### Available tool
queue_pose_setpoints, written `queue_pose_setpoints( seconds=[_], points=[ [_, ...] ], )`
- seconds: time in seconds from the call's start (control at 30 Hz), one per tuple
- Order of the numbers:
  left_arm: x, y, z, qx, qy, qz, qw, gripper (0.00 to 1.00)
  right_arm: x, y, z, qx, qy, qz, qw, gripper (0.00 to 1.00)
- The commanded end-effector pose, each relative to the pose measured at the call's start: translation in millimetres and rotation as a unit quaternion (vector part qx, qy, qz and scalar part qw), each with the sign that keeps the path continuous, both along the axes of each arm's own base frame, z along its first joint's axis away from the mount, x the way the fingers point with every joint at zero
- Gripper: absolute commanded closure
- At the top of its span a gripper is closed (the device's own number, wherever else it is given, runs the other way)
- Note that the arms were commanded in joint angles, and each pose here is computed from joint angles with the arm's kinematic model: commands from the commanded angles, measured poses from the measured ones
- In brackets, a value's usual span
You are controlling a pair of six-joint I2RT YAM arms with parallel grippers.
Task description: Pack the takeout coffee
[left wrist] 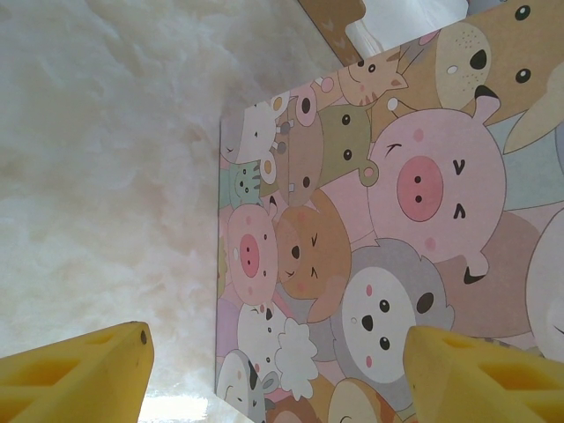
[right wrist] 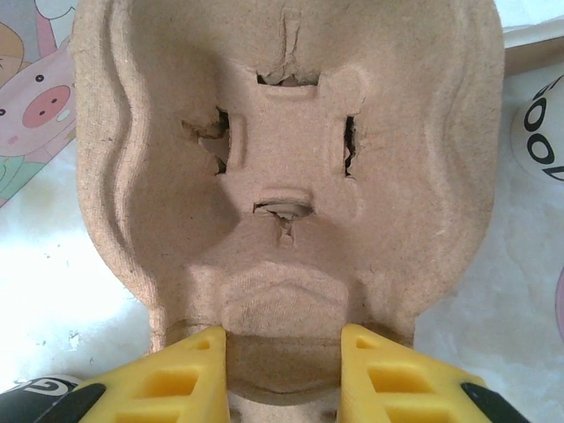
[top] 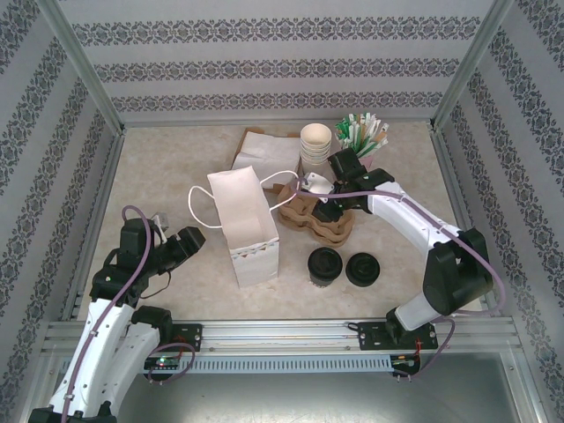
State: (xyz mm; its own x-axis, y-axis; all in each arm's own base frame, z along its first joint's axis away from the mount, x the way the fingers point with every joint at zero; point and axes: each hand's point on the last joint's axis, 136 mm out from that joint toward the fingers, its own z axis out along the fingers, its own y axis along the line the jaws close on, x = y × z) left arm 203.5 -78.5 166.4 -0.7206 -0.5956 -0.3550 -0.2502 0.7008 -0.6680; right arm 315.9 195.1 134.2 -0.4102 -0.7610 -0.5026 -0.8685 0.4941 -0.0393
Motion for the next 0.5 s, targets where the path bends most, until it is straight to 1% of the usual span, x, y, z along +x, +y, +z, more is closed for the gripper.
queue_pose_setpoints(
  seconds=[0.0, 0.13, 0.2, 0.47],
  points=[
    [-1, -3, 4, -0.004, -0.004, -0.003, 1.000, 0.24, -7, -2, -10, -0.004, 0.023, -0.007, 1.000, 0.69],
    [-1, -3, 5, -0.005, -0.004, -0.003, 1.000, 0.24, -2, -3, -21, -0.016, 0.034, -0.014, 0.999, 0.69],
    [-1, -3, 4, -0.005, -0.004, -0.002, 1.000, 0.24, 0, -3, -27, -0.022, 0.038, -0.012, 0.999, 0.66],
    [-2, -3, 5, -0.006, -0.005, -0.002, 1.000, 0.24, 1, 0, -32, -0.024, 0.045, -0.002, 0.999, 0.65]
  ],
)
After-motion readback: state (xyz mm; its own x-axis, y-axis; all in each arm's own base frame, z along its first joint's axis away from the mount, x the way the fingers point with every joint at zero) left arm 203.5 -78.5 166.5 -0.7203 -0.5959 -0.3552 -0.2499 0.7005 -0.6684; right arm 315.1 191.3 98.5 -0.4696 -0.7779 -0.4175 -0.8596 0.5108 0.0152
